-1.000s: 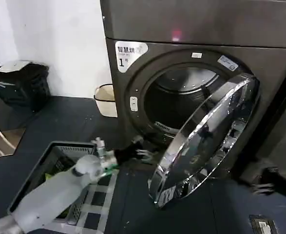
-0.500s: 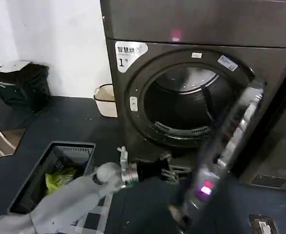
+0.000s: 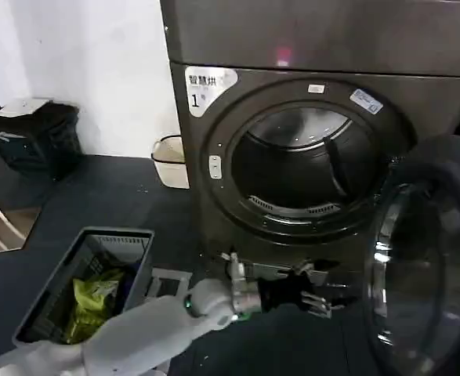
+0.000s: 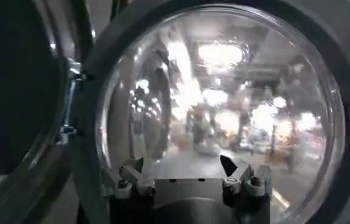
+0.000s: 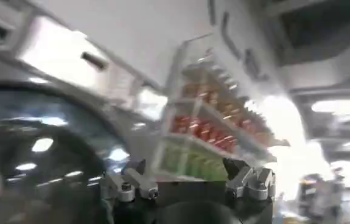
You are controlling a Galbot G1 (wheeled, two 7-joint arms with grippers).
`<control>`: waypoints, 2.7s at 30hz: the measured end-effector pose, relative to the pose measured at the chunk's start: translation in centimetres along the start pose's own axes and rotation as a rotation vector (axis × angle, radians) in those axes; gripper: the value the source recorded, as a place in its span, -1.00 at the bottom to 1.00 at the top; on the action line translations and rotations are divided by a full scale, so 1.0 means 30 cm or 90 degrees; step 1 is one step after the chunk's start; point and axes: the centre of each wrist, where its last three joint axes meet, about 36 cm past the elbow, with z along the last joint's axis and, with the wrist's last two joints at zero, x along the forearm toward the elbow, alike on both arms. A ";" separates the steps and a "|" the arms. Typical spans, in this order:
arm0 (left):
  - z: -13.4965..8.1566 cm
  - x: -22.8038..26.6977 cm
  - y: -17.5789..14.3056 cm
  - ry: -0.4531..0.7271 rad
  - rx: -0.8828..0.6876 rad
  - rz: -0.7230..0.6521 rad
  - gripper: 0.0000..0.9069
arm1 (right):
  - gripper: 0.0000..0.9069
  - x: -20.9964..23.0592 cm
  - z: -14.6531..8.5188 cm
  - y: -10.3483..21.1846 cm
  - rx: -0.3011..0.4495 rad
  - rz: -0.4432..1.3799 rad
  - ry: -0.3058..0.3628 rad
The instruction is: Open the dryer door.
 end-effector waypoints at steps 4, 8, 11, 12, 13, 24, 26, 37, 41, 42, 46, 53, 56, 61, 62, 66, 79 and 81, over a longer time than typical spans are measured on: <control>0.009 -0.080 0.010 -0.006 -0.018 0.002 1.00 | 1.00 0.002 -0.040 -0.094 0.041 0.053 -0.018; 0.012 -0.189 0.022 -0.002 -0.042 0.007 1.00 | 1.00 0.002 -0.074 -0.168 0.060 0.088 -0.027; 0.010 -0.275 0.028 -0.004 -0.043 0.012 1.00 | 1.00 0.006 -0.101 -0.202 0.077 0.103 -0.030; 0.010 -0.304 0.027 -0.005 -0.042 0.014 1.00 | 1.00 0.009 -0.107 -0.211 0.084 0.109 -0.026; 0.011 -0.330 0.025 -0.003 -0.044 0.020 1.00 | 1.00 0.012 -0.112 -0.216 0.088 0.113 -0.021; 0.000 -0.599 0.005 -0.017 -0.065 0.045 1.00 | 1.00 0.020 -0.132 -0.242 0.090 0.116 -0.022; -0.004 -0.638 0.001 -0.018 -0.066 0.043 1.00 | 1.00 0.020 -0.137 -0.242 0.090 0.117 -0.025; -0.008 -0.638 0.019 -0.023 -0.100 0.016 1.00 | 1.00 0.023 -0.135 -0.237 0.086 0.113 -0.026; -0.028 -0.648 0.002 -0.045 -0.119 0.013 1.00 | 1.00 0.022 -0.142 -0.244 0.087 0.113 -0.028; -0.033 -0.651 -0.005 -0.059 -0.128 0.014 1.00 | 1.00 0.023 -0.144 -0.246 0.087 0.114 -0.029; -0.042 -0.663 -0.041 -0.109 -0.143 -0.005 1.00 | 1.00 0.023 -0.154 -0.256 0.079 0.113 -0.035; -0.006 -0.535 -0.037 -0.164 -0.168 -0.019 1.00 | 1.00 0.019 -0.164 -0.258 0.081 0.109 -0.038; -0.015 -0.431 -0.020 -0.147 -0.168 -0.028 1.00 | 1.00 0.019 -0.169 -0.257 0.082 0.108 -0.041; -0.074 -0.246 -0.007 -0.139 -0.181 -0.038 1.00 | 1.00 0.022 -0.183 -0.257 0.082 0.112 -0.048; -0.090 -0.212 -0.007 -0.137 -0.183 -0.040 1.00 | 1.00 0.021 -0.186 -0.257 0.081 0.115 -0.051; -0.158 -0.056 -0.007 -0.092 -0.187 -0.078 1.00 | 1.00 0.021 -0.200 -0.257 0.079 0.123 -0.060; -0.359 0.483 -0.060 0.108 -0.235 -0.175 1.00 | 1.00 0.018 -0.222 -0.233 0.085 0.109 -0.074; -0.387 0.553 -0.083 0.148 -0.237 -0.206 1.00 | 1.00 0.014 -0.227 -0.230 0.089 0.112 -0.077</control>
